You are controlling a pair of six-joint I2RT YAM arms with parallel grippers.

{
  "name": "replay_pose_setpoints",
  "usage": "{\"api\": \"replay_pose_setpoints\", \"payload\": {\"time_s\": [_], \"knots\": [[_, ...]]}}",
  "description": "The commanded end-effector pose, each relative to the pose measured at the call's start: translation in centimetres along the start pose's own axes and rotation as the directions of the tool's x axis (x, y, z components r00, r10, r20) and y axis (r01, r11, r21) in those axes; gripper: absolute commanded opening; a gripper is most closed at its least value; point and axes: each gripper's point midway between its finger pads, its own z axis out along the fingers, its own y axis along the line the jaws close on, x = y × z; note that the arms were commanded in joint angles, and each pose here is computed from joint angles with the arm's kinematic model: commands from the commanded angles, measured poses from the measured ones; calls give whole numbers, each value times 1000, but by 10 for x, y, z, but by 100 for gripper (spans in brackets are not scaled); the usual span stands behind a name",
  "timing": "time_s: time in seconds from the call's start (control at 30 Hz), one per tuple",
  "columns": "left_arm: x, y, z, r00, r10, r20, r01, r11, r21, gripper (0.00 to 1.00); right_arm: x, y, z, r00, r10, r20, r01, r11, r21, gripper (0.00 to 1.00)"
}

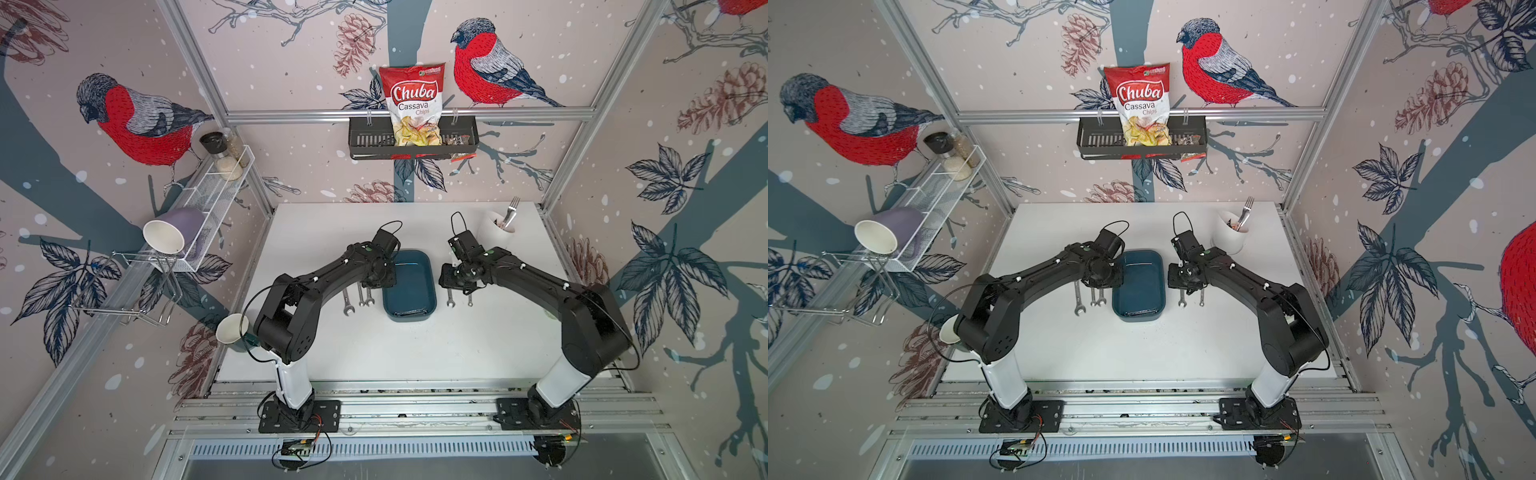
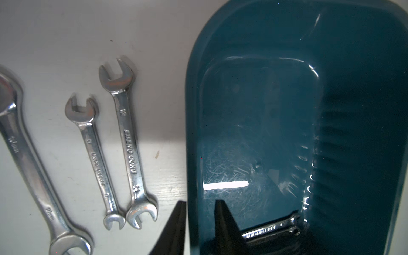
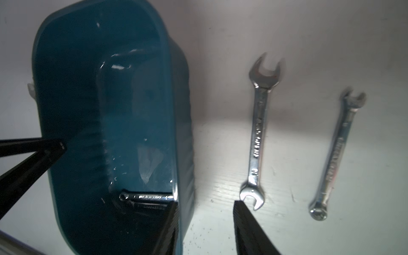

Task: Take out the wrench from the storage box
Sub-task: Adjust the storage box at the center of the board.

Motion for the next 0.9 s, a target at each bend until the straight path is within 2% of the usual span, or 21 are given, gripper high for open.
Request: {"api": "replay_pose_setpoints", "payload": {"time_s": [0.0, 0.17, 0.27, 0.4, 0.5, 0.67, 0.87], "knots": [[13, 2, 1, 999, -5, -54, 5, 1000, -9, 18, 6, 20, 0, 1000, 21, -18, -22, 997, -69, 46], [18, 12, -1, 994, 3, -107, -12, 997, -79, 0, 4, 24, -4, 1000, 18, -3, -18, 996, -84, 46], [18, 6, -10, 991, 9, -134, -17, 998, -59, 0, 0, 27, -13, 1000, 7, 15, -6, 996, -94, 46], [22, -7, -21, 975, 12, -223, -16, 1000, -15, 0, -6, 31, -27, 999, 0, 42, 5, 993, -114, 46], [29, -12, -27, 952, -1, -307, 1, 1000, 0, 0, -8, 33, -36, 998, -6, 60, 13, 992, -129, 47], [54, -15, -36, 888, -33, -458, 37, 999, 1, 0, -9, 29, -48, 996, 0, 85, 13, 989, -145, 47], [69, -18, -56, 856, -24, -516, 49, 998, 35, 0, -7, 23, -57, 995, 8, 100, 10, 985, -171, 47]]}}
